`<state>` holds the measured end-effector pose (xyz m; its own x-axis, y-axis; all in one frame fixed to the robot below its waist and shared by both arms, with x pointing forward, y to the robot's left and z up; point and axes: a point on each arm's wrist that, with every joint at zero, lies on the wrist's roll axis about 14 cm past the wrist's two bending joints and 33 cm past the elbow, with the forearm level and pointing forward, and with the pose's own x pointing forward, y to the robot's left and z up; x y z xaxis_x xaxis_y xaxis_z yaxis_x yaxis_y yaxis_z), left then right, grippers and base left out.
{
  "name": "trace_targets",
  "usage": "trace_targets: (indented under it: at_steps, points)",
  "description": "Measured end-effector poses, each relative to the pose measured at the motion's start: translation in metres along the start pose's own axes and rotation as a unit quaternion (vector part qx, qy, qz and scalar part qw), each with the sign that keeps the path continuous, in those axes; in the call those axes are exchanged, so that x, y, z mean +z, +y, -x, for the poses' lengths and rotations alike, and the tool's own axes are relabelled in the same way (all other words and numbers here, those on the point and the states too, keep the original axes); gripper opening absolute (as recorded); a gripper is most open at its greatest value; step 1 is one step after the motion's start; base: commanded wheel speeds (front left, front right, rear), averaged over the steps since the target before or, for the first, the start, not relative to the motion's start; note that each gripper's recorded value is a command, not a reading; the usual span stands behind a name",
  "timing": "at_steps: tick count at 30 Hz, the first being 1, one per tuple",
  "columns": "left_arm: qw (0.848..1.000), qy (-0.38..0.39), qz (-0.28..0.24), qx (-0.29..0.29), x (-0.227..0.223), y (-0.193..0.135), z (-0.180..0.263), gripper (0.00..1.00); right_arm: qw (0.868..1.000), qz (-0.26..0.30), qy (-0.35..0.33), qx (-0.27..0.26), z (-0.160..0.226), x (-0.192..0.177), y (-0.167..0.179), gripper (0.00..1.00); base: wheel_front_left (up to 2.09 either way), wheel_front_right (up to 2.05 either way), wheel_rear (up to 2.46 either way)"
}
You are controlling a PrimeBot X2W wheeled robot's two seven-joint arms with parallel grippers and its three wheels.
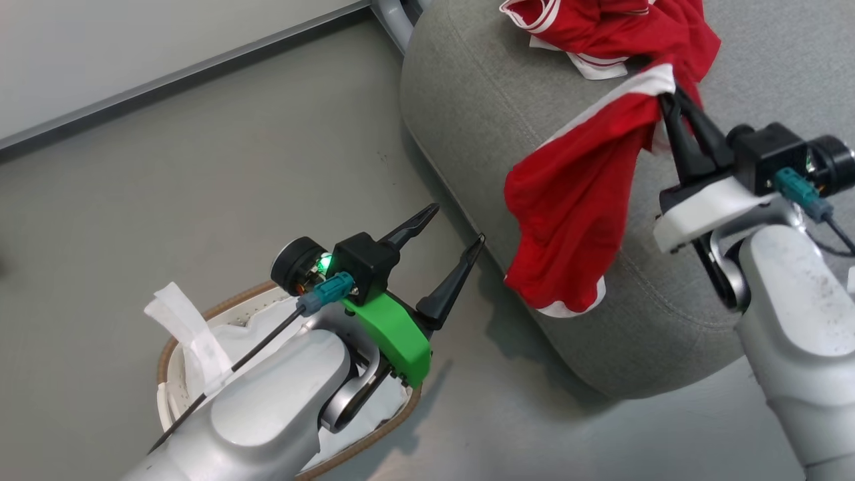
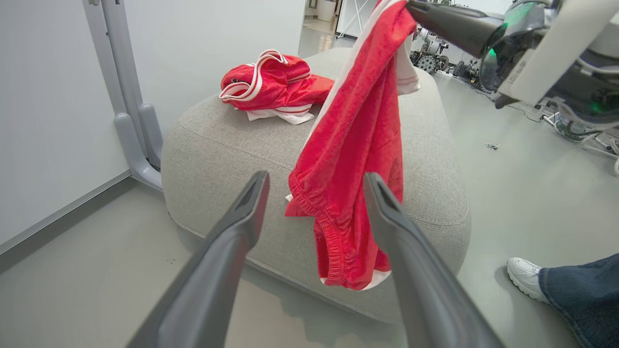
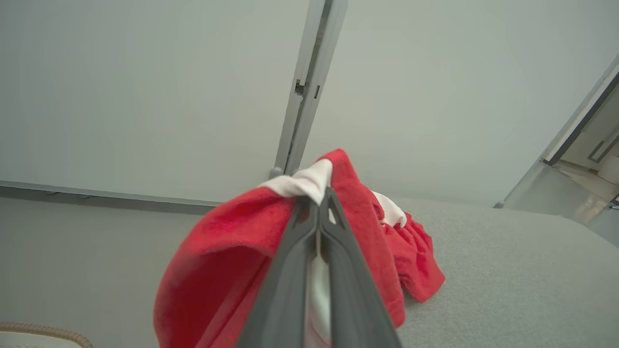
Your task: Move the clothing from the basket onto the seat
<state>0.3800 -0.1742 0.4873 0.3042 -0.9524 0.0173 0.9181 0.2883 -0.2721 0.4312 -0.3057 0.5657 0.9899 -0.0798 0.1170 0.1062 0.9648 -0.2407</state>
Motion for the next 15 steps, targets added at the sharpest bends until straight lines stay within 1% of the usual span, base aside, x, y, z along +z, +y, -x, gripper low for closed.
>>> trace_targets:
  at_steps: [3, 5, 10, 15]
  points:
    - [1.0, 0.005, 0.001, 0.01, -0.004, 0.008, 0.004, 1.0, 1.0, 0.014, -0.023, 0.006, -0.022, 0.021, -0.005, 0.0, 0.0, 0.0, 0.0]
    - [1.0, 0.008, 0.001, 0.018, -0.006, 0.014, 0.008, 1.0, 0.999, 0.027, -0.044, 0.002, -0.041, 0.043, -0.017, 0.0, 0.0, 0.0, 0.0]
    - [0.999, 0.01, 0.005, 0.033, -0.01, 0.024, 0.016, 1.0, 0.993, 0.062, -0.095, -0.037, -0.081, 0.11, -0.066, 0.0, 0.0, 0.0, 0.0]
    - [0.999, 0.008, -0.003, 0.05, -0.009, 0.038, 0.025, 1.0, 0.983, 0.083, -0.131, -0.1, -0.106, 0.175, -0.124, 0.0, 0.0, 0.0, 0.0]
